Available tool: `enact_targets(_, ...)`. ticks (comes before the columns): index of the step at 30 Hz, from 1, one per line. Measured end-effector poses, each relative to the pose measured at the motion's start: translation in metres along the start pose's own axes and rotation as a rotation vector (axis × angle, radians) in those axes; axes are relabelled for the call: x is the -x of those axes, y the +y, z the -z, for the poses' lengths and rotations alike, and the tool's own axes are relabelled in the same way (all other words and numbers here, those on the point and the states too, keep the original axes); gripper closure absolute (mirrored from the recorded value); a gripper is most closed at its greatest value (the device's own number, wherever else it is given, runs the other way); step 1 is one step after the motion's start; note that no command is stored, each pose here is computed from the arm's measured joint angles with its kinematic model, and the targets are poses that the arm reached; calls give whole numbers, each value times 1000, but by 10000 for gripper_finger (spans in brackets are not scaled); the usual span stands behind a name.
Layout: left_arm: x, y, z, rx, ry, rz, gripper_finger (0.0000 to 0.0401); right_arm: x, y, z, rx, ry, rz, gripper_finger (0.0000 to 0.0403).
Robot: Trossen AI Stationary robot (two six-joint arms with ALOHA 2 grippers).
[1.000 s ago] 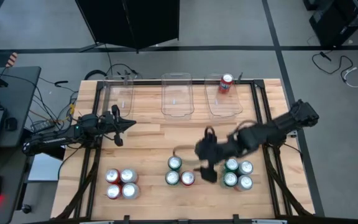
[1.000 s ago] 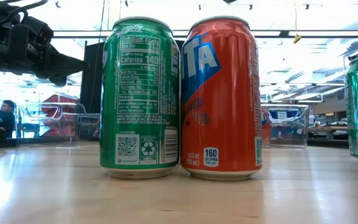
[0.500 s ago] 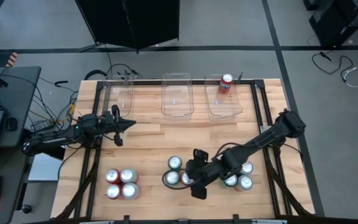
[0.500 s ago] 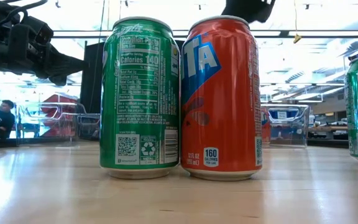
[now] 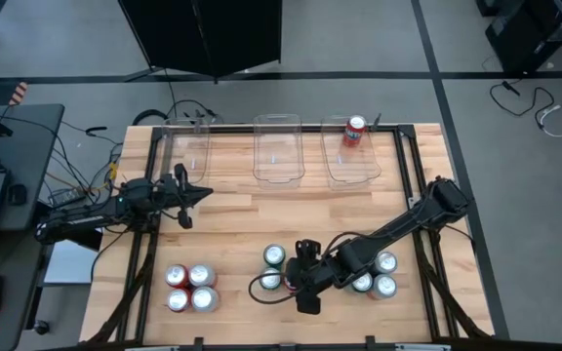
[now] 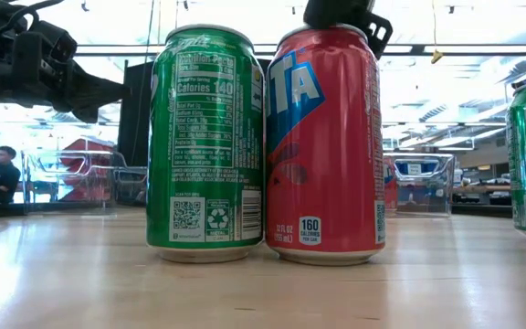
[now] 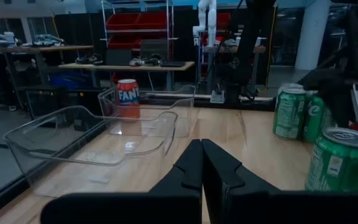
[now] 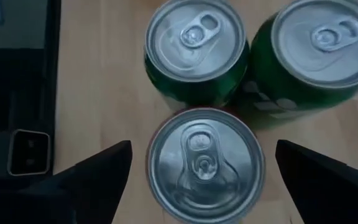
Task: Sort soda cans
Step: Put the bottom right orange soda can into the right transparent bin
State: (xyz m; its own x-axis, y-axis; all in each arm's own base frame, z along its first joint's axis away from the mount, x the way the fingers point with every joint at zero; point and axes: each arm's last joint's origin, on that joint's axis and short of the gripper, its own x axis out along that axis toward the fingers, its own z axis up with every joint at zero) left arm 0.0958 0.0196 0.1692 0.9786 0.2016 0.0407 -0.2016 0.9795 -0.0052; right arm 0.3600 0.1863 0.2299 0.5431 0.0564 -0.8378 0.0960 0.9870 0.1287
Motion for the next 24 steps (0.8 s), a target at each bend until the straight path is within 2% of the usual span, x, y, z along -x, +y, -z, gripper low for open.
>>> enact_targets(6,0,0,-2,0,-19,6,399,-8,0,4,3,33,10,52)
enact_targets(12,0,0,-2,30,-18,15,399,-10,-3,3,-36,51,8,125)
enact_targets(19,0,0,-2,33,-18,11,399,1,-9,-1,-124,54,-9,125)
enact_targets(24,0,0,-2,33,-18,7,399,39,-19,-11,-224,-19,-5,125)
